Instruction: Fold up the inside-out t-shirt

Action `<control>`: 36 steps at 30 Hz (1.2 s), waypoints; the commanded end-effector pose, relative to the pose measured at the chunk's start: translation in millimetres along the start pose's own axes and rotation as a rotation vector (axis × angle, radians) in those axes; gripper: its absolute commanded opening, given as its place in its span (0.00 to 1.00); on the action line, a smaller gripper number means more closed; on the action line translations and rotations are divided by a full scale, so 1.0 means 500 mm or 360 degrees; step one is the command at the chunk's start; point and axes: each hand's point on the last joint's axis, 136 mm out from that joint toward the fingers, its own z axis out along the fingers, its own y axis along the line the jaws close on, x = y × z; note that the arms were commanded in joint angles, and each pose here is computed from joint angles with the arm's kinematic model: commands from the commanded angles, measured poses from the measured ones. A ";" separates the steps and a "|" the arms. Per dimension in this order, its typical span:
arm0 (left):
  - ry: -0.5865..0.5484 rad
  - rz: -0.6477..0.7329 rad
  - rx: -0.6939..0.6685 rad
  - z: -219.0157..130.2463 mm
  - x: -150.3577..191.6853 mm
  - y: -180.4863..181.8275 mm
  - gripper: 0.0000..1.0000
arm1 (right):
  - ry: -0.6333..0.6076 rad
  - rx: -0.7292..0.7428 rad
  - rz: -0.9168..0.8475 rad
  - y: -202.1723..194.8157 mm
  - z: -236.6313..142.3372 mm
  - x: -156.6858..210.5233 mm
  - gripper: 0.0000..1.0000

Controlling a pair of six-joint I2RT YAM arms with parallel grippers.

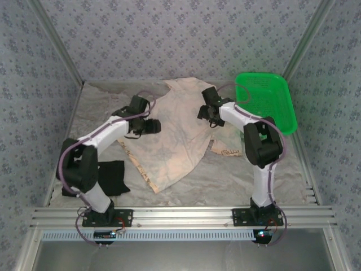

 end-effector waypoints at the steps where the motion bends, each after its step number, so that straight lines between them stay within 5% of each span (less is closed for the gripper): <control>1: 0.0101 0.0052 -0.0130 0.047 0.059 0.027 0.63 | -0.0011 0.0013 0.0007 0.019 0.034 -0.015 0.80; 6: 0.0300 0.0336 0.0026 0.071 0.200 -0.048 0.63 | -0.0014 -0.0040 -0.0073 0.065 0.094 -0.025 0.80; 17: 0.0711 0.0384 0.0513 0.002 0.429 -0.261 0.63 | 0.0098 -0.0304 -0.0385 0.227 0.161 0.016 0.79; 25: 0.0632 0.0399 0.0969 -0.078 0.374 -0.436 0.66 | 0.0102 -0.0591 -0.0587 0.357 0.136 0.023 0.78; 28: 0.0623 0.0720 0.1301 -0.155 0.397 -0.489 0.68 | 0.0059 -0.0774 -0.0692 0.405 0.106 -0.006 0.79; 32: 0.0405 0.1183 0.1048 -0.180 0.369 -0.420 0.69 | 0.0020 -0.0722 -0.0599 0.367 0.054 -0.080 0.79; 36: 0.0183 0.0832 0.0763 -0.145 0.237 -0.316 0.68 | -0.0022 -0.0639 -0.0500 0.295 0.007 -0.116 0.79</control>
